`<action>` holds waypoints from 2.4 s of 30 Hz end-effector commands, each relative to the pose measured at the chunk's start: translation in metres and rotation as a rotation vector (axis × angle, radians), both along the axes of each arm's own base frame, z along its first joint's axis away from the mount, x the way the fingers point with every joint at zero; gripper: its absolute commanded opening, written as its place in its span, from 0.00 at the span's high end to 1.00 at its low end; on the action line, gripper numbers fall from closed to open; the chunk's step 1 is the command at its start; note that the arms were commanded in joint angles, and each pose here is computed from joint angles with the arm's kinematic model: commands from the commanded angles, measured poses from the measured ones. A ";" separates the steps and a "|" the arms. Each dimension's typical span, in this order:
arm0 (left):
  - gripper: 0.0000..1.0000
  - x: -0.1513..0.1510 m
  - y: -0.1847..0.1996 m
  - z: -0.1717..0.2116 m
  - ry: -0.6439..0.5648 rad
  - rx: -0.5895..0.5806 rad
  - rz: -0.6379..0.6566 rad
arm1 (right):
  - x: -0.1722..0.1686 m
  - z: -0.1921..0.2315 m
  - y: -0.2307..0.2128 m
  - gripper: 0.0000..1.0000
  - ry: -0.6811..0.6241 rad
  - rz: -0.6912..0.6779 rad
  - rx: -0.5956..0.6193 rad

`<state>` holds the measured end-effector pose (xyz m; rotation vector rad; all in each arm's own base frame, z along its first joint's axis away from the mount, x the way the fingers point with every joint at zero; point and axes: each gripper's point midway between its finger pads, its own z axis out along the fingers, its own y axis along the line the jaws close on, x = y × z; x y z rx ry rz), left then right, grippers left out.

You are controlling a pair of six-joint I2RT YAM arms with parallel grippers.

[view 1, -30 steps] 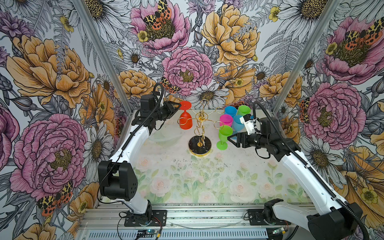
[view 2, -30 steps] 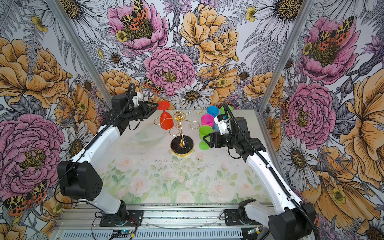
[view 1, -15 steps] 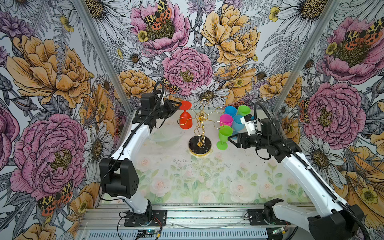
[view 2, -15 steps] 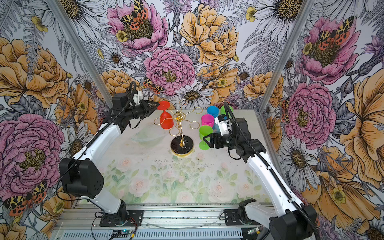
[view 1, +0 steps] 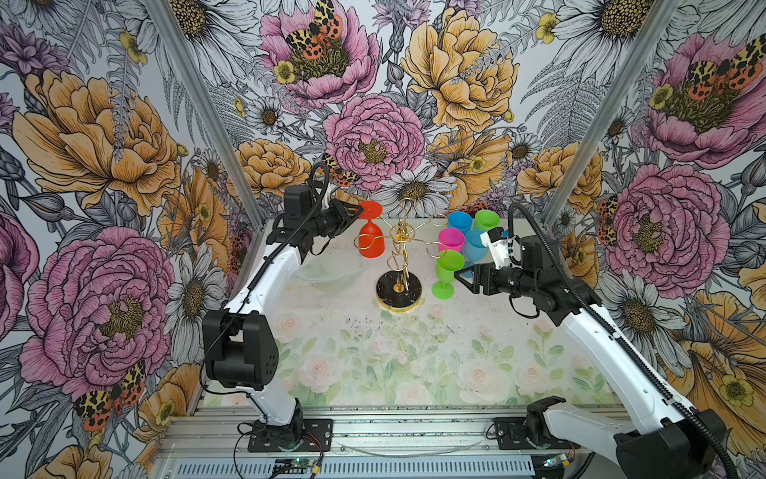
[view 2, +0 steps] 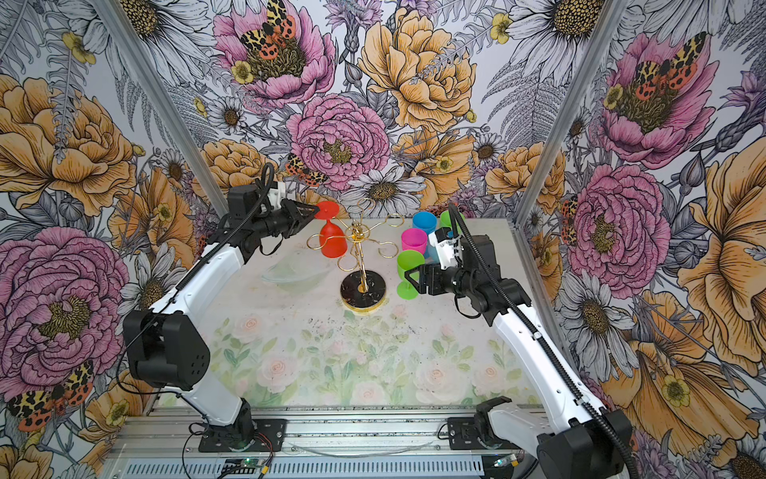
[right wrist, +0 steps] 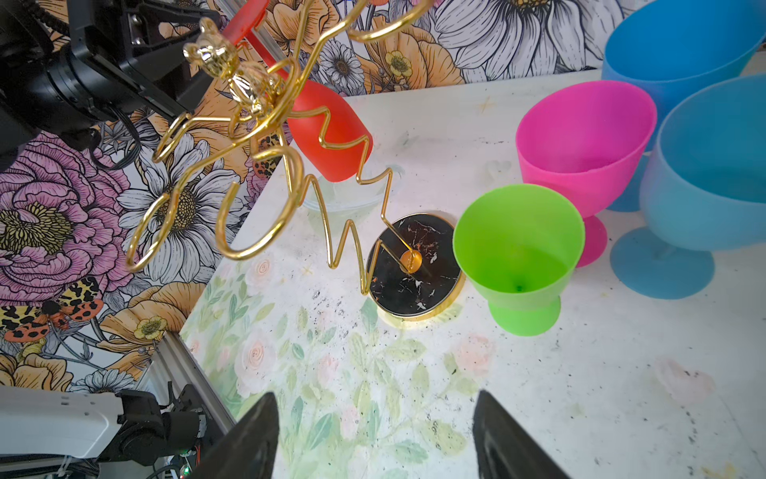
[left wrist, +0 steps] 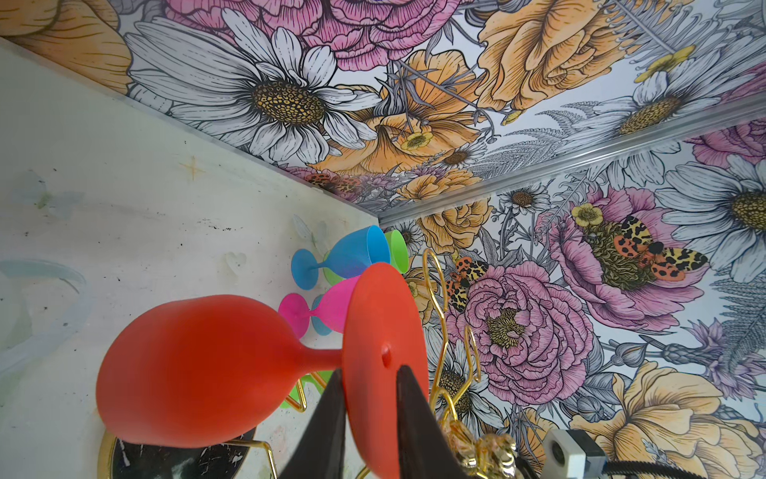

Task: Take the wine glass off the wine glass rack
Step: 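Move the left gripper to the red glass hanging on the rack, then close the left gripper on the red glass base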

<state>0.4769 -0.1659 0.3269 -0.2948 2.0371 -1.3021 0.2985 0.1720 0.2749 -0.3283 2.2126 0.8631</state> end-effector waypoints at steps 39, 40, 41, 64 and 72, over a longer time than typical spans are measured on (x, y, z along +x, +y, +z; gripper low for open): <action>1.00 -0.026 -0.013 0.061 -0.037 -0.163 -0.078 | 0.000 0.013 0.006 0.25 -0.043 0.006 0.044; 1.00 -0.027 -0.014 0.062 -0.038 -0.166 -0.082 | 0.000 0.013 0.006 0.25 -0.043 0.006 0.047; 1.00 -0.028 -0.016 0.062 -0.033 -0.170 -0.088 | 0.000 0.014 0.006 0.25 -0.044 0.005 0.049; 1.00 -0.016 -0.044 0.068 -0.013 -0.201 -0.163 | -0.004 0.013 0.004 0.25 -0.050 -0.003 0.055; 1.00 -0.001 -0.048 0.061 0.010 -0.214 -0.179 | -0.005 0.012 0.003 0.25 -0.051 -0.006 0.054</action>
